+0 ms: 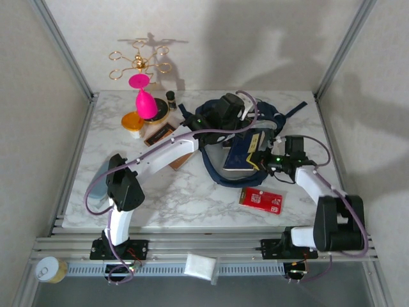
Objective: Pack the student bag
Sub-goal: Place the book in the student bag.
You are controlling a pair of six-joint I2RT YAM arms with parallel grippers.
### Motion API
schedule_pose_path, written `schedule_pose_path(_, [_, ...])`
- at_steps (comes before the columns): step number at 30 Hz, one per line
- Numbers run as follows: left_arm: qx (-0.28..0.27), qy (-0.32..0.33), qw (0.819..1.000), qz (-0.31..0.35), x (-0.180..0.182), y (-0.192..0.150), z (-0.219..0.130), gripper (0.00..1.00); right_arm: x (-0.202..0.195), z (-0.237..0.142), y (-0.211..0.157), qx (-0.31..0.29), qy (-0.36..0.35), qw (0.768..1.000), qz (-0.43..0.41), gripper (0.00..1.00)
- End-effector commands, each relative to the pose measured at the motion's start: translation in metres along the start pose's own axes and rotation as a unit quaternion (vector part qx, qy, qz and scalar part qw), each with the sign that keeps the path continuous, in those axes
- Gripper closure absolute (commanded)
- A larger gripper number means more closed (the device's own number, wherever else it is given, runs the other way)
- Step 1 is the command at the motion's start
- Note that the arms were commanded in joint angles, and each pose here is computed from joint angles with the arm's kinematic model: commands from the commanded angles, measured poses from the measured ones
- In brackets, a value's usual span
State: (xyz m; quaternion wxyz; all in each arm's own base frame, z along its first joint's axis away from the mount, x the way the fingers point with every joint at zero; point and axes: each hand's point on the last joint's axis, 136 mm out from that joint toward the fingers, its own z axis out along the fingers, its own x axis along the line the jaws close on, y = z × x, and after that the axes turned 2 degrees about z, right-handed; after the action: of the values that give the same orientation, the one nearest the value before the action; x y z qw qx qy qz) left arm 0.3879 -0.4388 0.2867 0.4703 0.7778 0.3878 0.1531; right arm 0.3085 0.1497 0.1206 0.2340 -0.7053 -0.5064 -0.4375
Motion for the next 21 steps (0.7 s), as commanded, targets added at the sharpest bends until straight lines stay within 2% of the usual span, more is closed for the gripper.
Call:
schedule_pose_path(1, [-0.110,-0.022,0.993,-0.023,-0.012,0.068,-0.051,1.00,0.019,0.011,0.031,-0.023,0.024,0.995,-0.095,0.96])
schedule_pose_path(4, [-0.108,-0.023,0.994,-0.024,-0.013,0.066,-0.049,1.00,0.008,0.020,0.040,-0.014,0.002,0.994,-0.104,0.89])
schedule_pose_path(6, [-0.106,-0.023,0.994,-0.024,-0.013,0.064,-0.049,1.00,-0.009,0.021,0.056,-0.028,-0.057,0.992,-0.105,0.81])
schedule_pose_path(7, [-0.108,-0.021,0.994,-0.025,-0.013,0.065,-0.049,1.00,-0.018,0.021,0.063,-0.037,-0.085,0.991,-0.099,0.76])
schedule_pose_path(10, [-0.110,-0.018,0.993,-0.025,-0.011,0.064,-0.049,1.00,-0.028,0.022,0.069,-0.039,-0.107,0.990,-0.083,0.57])
schedule_pose_path(13, [-0.112,-0.017,0.993,-0.025,-0.011,0.065,-0.049,1.00,-0.036,0.012,0.065,-0.052,-0.142,0.986,-0.075,0.45])
schedule_pose_path(17, [-0.112,-0.017,0.993,-0.027,-0.011,0.064,-0.047,1.00,-0.049,-0.013,0.051,-0.073,-0.211,0.972,-0.069,0.39])
schedule_pose_path(21, [-0.109,-0.029,0.993,-0.026,-0.016,0.062,-0.045,1.00,-0.057,-0.027,0.024,-0.071,-0.242,0.966,-0.052,0.33])
